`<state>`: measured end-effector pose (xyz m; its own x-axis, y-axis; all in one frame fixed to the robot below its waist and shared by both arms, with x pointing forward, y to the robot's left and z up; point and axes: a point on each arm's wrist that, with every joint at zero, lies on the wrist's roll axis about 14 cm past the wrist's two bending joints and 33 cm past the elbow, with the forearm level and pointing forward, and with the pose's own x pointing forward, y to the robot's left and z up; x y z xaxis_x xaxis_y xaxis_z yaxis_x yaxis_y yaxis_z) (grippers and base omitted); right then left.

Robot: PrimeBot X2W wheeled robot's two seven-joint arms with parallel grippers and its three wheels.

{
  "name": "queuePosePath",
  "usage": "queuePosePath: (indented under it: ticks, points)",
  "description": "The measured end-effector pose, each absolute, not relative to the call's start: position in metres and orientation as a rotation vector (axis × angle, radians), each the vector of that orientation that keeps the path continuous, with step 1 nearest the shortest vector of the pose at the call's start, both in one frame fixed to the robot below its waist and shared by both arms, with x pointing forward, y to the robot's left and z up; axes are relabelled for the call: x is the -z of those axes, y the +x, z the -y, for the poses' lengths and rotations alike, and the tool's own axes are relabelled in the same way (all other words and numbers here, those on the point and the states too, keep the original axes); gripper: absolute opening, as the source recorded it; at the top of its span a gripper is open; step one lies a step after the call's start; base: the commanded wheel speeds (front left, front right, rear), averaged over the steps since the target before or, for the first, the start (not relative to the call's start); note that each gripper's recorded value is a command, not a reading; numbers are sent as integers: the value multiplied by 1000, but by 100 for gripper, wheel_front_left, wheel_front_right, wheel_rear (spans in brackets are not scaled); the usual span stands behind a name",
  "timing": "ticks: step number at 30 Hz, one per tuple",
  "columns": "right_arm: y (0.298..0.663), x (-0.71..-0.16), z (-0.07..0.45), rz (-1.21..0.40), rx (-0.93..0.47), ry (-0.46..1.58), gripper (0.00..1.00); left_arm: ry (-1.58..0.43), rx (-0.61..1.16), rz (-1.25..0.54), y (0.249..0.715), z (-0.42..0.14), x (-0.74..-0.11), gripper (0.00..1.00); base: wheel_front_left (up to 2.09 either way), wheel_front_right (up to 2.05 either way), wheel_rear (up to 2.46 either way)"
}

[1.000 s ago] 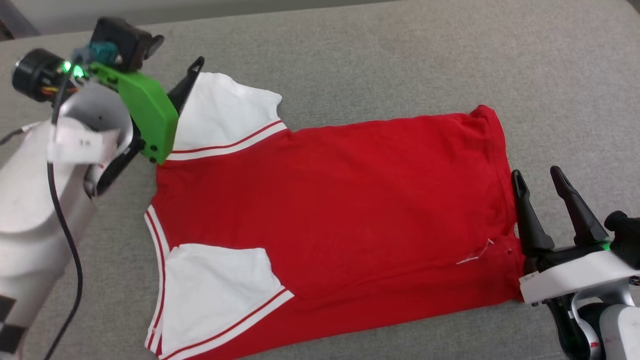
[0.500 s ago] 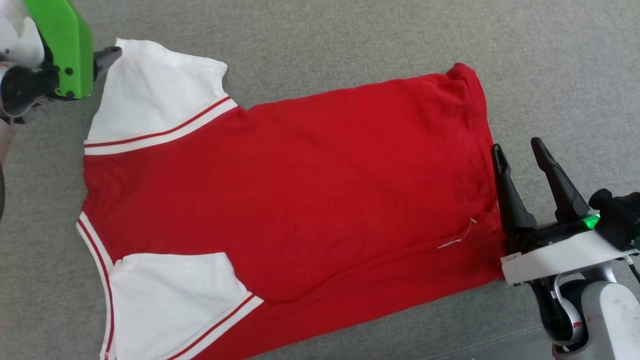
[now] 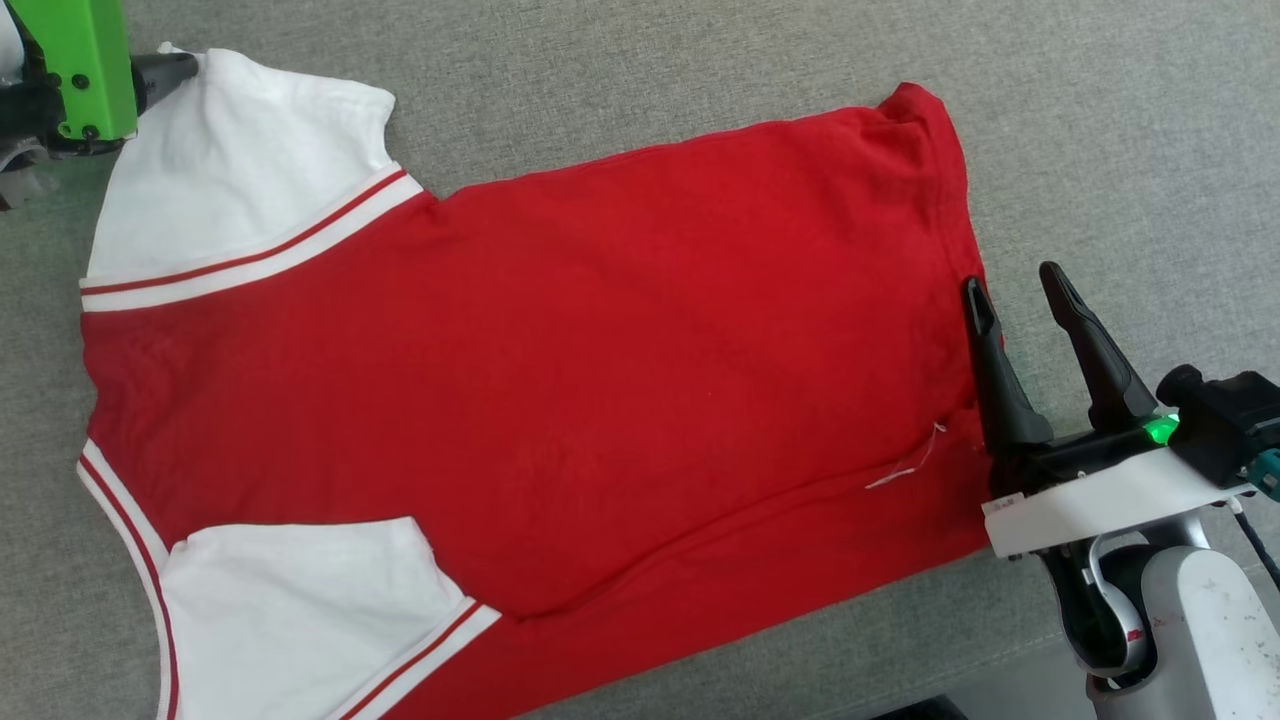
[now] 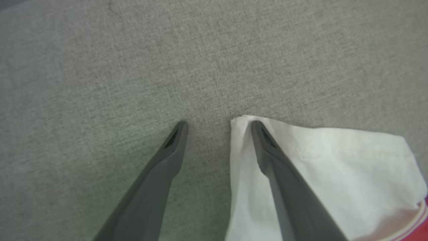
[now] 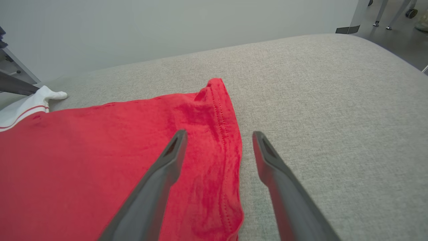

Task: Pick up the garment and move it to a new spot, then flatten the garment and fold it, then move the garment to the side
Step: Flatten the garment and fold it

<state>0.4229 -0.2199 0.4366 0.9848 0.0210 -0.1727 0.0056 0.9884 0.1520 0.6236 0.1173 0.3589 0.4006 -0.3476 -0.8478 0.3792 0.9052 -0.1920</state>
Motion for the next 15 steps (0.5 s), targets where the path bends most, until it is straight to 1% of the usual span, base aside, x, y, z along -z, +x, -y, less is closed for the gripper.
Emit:
queuePosePath:
  ticks: [1, 2, 6, 10, 15]
  points:
    - [423, -436, 220, -176, -8, 153, 100, 32, 461, -1068, 623, -117, -359, 17, 0, 0, 0]
    - [424, -436, 219, -175, -9, 154, 100, 28, 463, -1073, 622, -117, -360, 0, 0, 0, 0]
    - [425, -441, 220, -163, -13, 150, 100, 5, 488, -1044, 617, -107, -366, 0, 0, 0, 0]
    - [425, -447, 224, -162, -21, 130, 100, -21, 489, -977, 615, -105, -377, 0, 0, 0, 0]
    - [424, -453, 231, -213, -41, 80, 100, -58, 496, -862, 614, -102, -406, 0, 0, 0, 0]
